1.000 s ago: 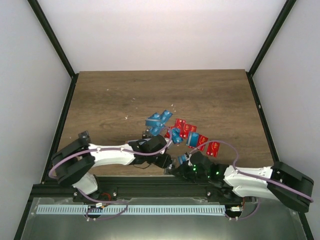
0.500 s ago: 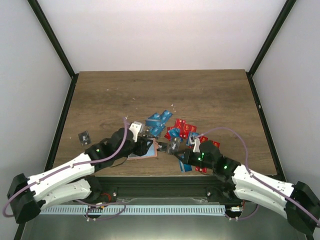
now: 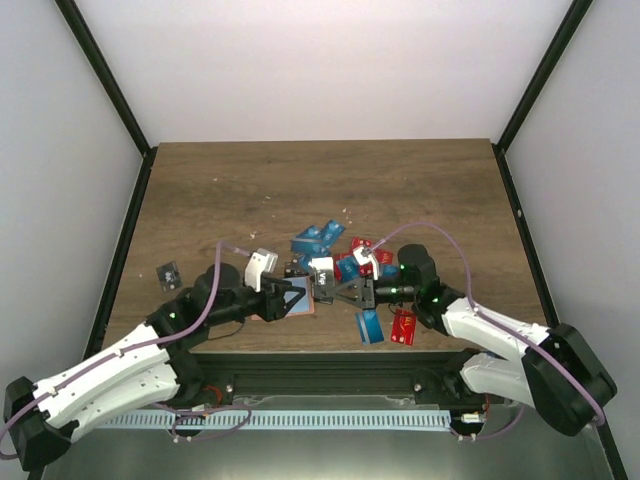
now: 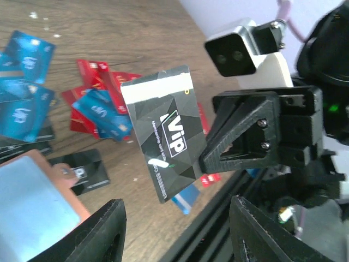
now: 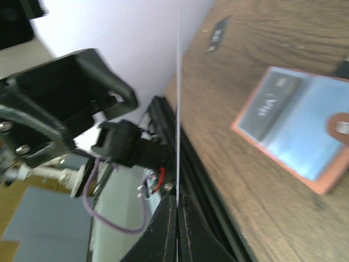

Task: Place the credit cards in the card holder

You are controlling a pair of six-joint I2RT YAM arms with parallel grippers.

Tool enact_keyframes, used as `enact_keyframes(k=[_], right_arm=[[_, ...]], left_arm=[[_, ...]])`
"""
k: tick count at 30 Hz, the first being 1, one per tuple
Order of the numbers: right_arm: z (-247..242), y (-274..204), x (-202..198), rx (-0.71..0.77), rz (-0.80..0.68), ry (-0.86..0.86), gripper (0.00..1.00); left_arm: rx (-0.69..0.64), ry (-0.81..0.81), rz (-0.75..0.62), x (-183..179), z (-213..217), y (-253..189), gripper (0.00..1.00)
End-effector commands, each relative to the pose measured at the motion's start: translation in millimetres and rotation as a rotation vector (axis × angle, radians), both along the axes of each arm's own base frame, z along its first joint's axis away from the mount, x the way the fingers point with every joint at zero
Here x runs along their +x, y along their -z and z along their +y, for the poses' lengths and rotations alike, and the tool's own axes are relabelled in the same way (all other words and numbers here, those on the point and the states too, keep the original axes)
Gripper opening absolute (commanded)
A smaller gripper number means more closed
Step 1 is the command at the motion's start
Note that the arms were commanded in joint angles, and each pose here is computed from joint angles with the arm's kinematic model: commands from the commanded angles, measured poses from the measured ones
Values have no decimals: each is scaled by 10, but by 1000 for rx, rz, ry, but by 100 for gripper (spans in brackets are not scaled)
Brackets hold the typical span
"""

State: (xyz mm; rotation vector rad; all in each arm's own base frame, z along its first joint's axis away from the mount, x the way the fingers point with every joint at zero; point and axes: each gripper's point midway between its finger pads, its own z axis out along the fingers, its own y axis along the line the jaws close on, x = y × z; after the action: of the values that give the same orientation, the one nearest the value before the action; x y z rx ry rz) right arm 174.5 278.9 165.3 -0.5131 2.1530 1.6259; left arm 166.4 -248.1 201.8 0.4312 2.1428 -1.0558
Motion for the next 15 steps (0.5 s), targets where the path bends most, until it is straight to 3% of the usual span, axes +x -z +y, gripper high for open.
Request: enact_keyframes(k=[1,15], right_arm=[[79,-420,-238,164,-131,-211,1],[55,-585,-475,248,-120,-354,1]], left_arm=[[-173,112,-4,-173,-116,-216,54],[-384,175,9,-274,-155,-402,43]])
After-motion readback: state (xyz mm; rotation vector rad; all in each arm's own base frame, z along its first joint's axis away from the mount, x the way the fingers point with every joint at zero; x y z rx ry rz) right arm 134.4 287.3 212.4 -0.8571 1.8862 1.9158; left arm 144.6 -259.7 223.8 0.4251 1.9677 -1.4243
